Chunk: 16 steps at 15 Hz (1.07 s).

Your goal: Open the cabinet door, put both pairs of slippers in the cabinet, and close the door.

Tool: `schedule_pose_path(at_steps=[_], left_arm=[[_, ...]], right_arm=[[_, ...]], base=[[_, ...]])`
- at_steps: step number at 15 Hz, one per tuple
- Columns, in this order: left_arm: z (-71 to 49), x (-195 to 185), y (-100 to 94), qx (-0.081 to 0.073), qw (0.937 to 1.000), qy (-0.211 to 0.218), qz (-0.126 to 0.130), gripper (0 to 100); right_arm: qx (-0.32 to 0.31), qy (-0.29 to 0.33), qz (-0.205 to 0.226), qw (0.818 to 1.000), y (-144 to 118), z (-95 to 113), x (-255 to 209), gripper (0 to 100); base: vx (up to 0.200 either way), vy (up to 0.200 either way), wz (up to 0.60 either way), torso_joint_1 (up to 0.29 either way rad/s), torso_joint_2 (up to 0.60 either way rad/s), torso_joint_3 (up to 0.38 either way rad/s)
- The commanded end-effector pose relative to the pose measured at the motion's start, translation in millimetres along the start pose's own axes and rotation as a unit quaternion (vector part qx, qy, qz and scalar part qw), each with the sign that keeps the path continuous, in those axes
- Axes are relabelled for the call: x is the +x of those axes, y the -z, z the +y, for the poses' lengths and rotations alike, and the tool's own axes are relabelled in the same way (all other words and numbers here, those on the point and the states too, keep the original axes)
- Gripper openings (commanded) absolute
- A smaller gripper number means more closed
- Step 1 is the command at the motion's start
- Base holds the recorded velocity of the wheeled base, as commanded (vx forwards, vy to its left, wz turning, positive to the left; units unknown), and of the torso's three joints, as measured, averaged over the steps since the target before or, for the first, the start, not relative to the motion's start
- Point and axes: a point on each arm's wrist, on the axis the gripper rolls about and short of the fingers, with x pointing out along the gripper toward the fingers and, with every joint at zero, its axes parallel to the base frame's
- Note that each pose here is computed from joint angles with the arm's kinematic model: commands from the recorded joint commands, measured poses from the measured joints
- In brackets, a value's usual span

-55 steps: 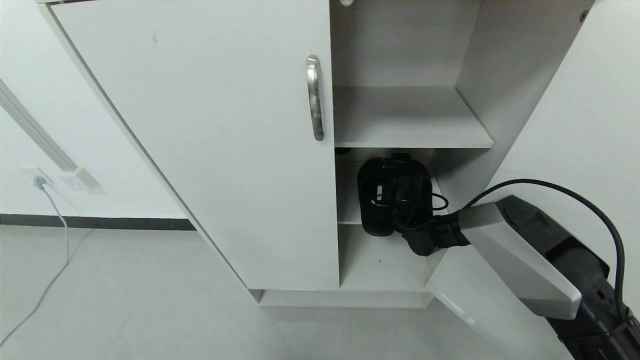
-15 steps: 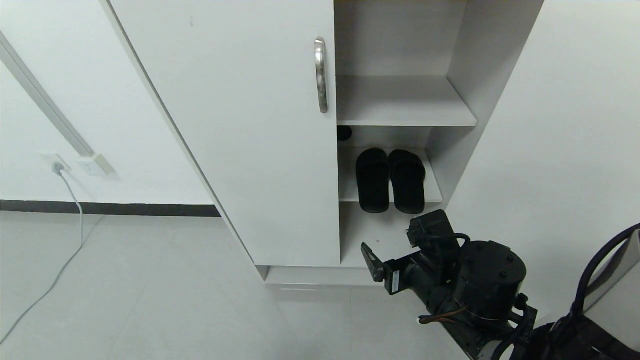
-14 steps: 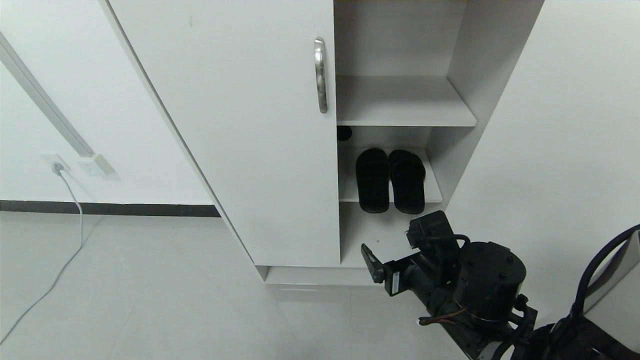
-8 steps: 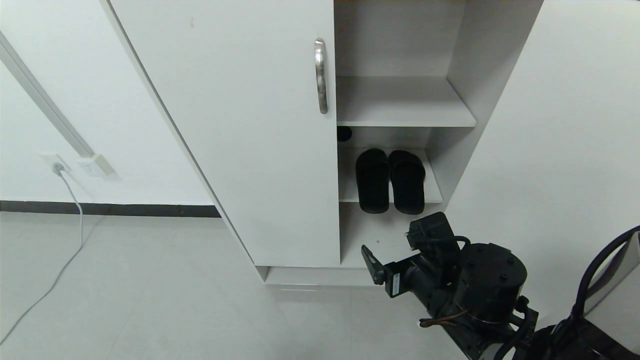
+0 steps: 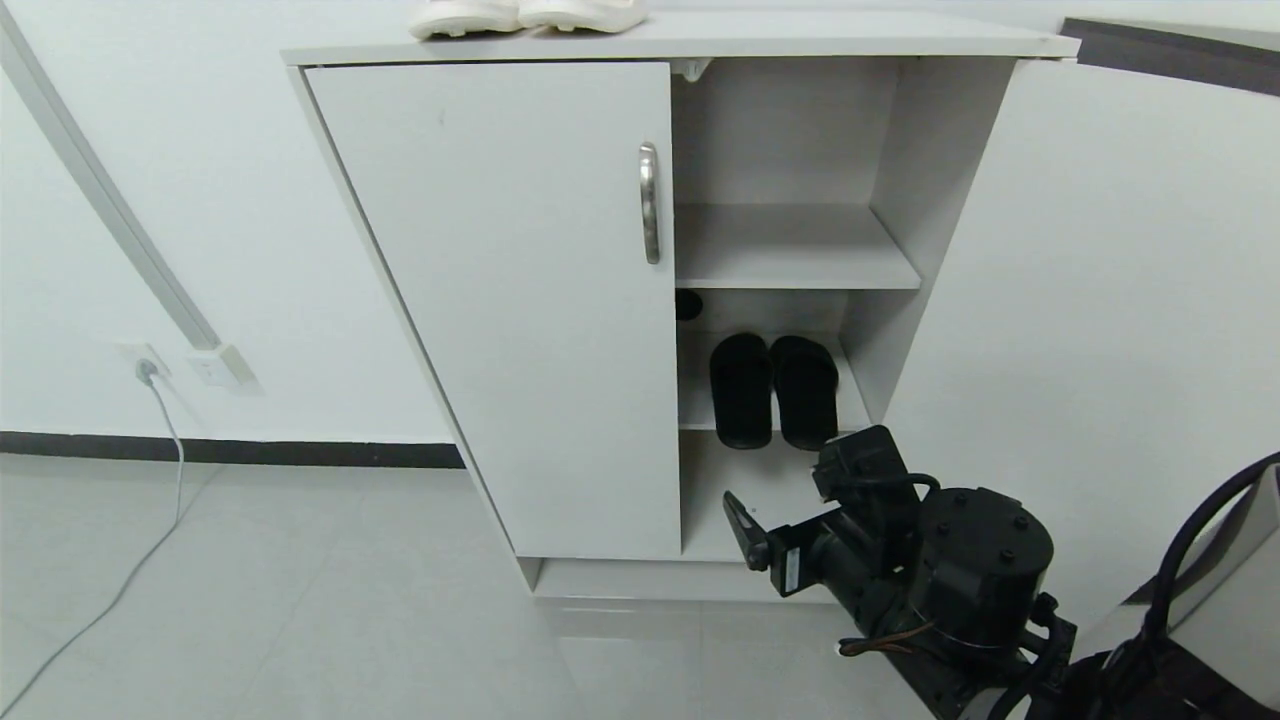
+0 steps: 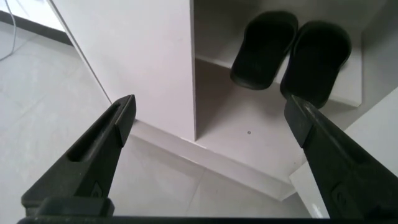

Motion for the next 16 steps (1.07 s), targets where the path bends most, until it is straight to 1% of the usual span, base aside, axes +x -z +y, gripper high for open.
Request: schedule_pose_path(at_steps=[1,2,5,8,12,16], left_arm=[[0.0,0.1,-0.1,0.000,1.0000,-0.001,0.001,0],[0.0,-0.3,-0.1,0.000,1.0000,-0.002,-0.003,0],[0.0,-0.3,-0.1,0.002,1.0000,-0.002,-0.003,0],[0.0,-0.3,-0.1,0.000,1.0000,-0.002,-0.003,0],[0.0,-0.3,-0.1,0.001,1.0000,-0.002,-0.003,0],[0.0,-0.3,-0.1,0.000,1.0000,-0.001,-0.003,0]], right_arm=[[-0.001,0.000,0.001,1.000,1.1,0.2,0.4,100],[-0.001,0.001,0.002,1.000,1.1,0.2,0.4,100],[-0.003,0.002,0.004,1.000,1.9,-0.9,0.3,100],[-0.005,0.010,0.008,1.000,5.5,-4.7,2.7,100],[-0.009,0.007,0.014,1.000,7.7,-6.9,-0.4,100],[-0.012,0.000,0.018,1.000,10.0,-7.2,-1.9,100]], base=[[0.000,0.000,0.00,0.002,0.00,0.207],[0.000,0.000,0.00,0.002,0.00,0.203],[0.000,0.000,0.00,-0.002,0.01,0.139],[0.000,0.000,0.00,0.000,0.00,0.000],[0.000,0.000,0.00,0.000,0.00,0.000],[0.000,0.200,0.00,0.001,0.00,0.005]])
